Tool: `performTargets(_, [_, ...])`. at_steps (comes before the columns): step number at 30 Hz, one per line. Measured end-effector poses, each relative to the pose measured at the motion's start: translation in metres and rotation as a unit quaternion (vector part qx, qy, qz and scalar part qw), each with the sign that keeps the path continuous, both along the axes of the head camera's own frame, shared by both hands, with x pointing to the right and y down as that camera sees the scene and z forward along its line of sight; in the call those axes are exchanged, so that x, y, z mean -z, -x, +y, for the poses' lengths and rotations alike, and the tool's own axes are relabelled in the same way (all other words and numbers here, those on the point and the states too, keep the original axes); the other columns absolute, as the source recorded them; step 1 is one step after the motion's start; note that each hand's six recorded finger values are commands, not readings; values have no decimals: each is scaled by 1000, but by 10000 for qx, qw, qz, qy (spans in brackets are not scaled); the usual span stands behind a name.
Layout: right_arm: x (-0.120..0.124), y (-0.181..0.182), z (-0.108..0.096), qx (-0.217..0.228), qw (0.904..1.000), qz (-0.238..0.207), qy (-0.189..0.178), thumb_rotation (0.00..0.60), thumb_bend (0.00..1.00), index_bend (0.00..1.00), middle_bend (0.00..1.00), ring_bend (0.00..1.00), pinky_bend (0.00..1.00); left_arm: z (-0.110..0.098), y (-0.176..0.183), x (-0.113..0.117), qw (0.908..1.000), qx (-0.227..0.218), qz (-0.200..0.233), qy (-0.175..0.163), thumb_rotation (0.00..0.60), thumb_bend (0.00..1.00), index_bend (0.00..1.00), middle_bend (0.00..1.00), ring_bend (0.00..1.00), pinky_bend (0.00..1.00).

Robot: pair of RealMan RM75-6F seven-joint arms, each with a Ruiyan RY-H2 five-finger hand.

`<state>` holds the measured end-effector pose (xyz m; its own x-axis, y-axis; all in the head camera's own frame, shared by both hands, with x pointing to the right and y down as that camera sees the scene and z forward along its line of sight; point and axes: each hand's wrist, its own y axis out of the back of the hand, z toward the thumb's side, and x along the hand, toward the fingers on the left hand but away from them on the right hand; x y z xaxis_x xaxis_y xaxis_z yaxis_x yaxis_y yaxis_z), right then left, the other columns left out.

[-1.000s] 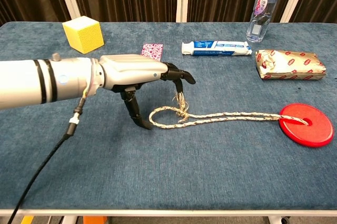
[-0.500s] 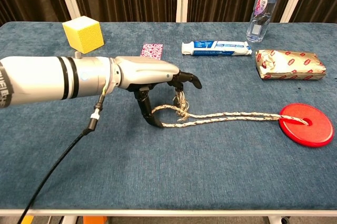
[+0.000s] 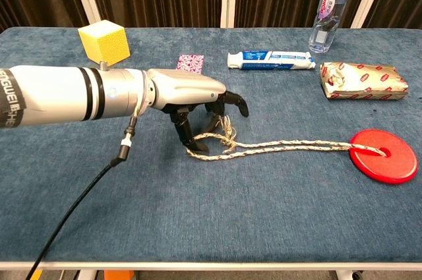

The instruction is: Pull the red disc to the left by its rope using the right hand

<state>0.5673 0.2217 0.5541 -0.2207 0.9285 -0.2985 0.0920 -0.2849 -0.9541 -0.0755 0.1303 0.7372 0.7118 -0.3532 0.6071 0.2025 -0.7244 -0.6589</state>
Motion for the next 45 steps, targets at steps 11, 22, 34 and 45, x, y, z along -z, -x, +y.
performTargets(11, [5,2,-2,26,10000,38,-75,600,233,0,0,0,0,8,14,2,9990,-244,-225,-293,600,350,489,834,635,650])
performTargets(22, [4,1,-1,5,10000,26,-54,600,241,0,0,0,0,11,13,10,9982,-45,-9,-602,600,358,599,836,652,686])
performTargets(34, [4,-3,0,-50,10000,25,-44,600,249,0,0,0,0,19,11,7,9977,-173,48,-648,600,372,795,950,741,761])
performTargets(45, [2,-4,0,-75,10000,12,-23,600,252,0,0,0,0,7,27,20,9959,299,310,-797,600,376,804,953,740,752])
